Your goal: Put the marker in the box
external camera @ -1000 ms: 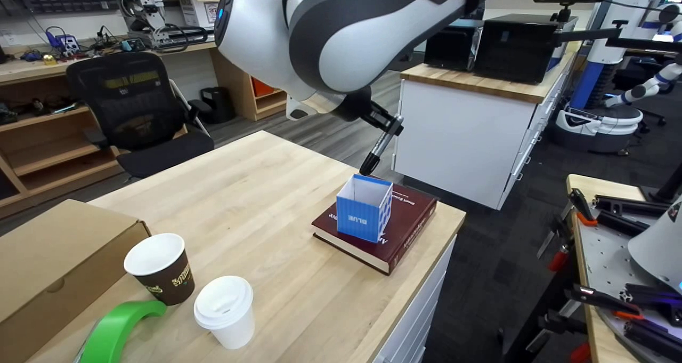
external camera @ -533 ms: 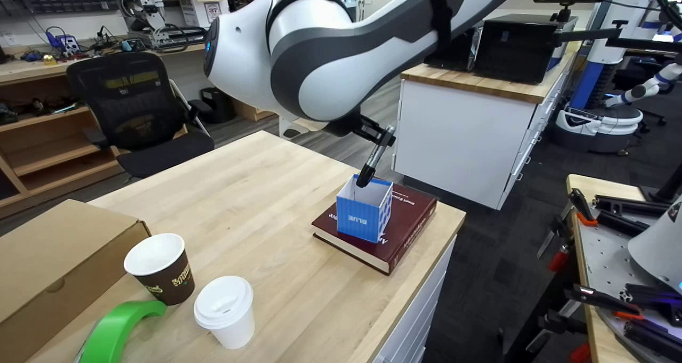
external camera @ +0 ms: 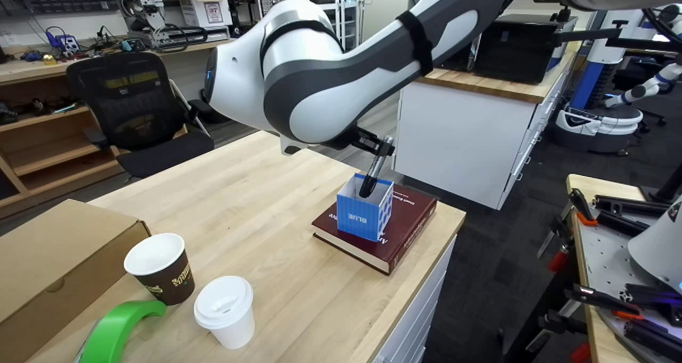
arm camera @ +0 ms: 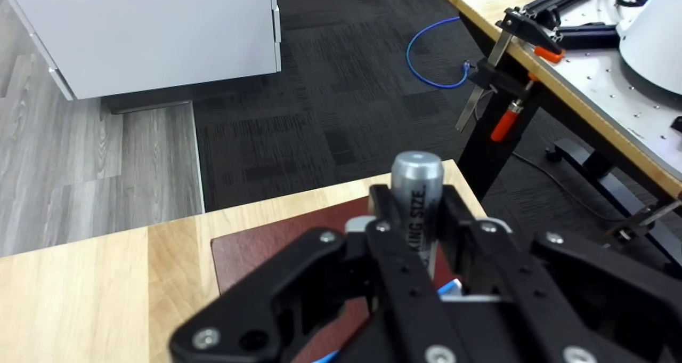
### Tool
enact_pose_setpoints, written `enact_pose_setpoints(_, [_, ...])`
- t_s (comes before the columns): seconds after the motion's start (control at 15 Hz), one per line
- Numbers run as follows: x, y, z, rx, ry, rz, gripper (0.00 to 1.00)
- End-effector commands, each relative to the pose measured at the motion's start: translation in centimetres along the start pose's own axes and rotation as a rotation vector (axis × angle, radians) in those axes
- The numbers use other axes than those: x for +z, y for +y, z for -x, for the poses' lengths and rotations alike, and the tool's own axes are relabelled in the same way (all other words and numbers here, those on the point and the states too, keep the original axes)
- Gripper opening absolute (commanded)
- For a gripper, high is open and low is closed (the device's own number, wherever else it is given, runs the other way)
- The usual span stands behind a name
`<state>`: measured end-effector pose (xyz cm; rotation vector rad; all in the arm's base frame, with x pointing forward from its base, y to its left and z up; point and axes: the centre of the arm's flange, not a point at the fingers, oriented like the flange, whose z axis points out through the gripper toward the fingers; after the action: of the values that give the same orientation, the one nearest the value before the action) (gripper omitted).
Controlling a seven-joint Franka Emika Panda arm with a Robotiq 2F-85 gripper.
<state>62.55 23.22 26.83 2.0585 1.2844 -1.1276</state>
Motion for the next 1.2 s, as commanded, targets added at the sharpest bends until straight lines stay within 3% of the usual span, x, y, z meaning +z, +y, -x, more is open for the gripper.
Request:
enact_pose_setpoints(0.0, [-0.9, 0.4, -0.3, -0.028, -0.031, -0.015, 0.49])
enact_pose_setpoints(0.07, [-0.8, 0.4, -0.4, -0.032, -0.030, -0.018, 0.50])
enact_pose_setpoints(0.33, [-1.1, 0.0, 0.4, -0.034, -0.001, -0.014, 0.74])
enact_pose_setpoints(0.6, [-1.4, -0.7, 3.1, 0.006, 0.143, -0.011, 0.99])
enact_pose_setpoints(1.13, [-0.9, -0.2, 9.2, 0.201, 0.494, -0.133, 1.00])
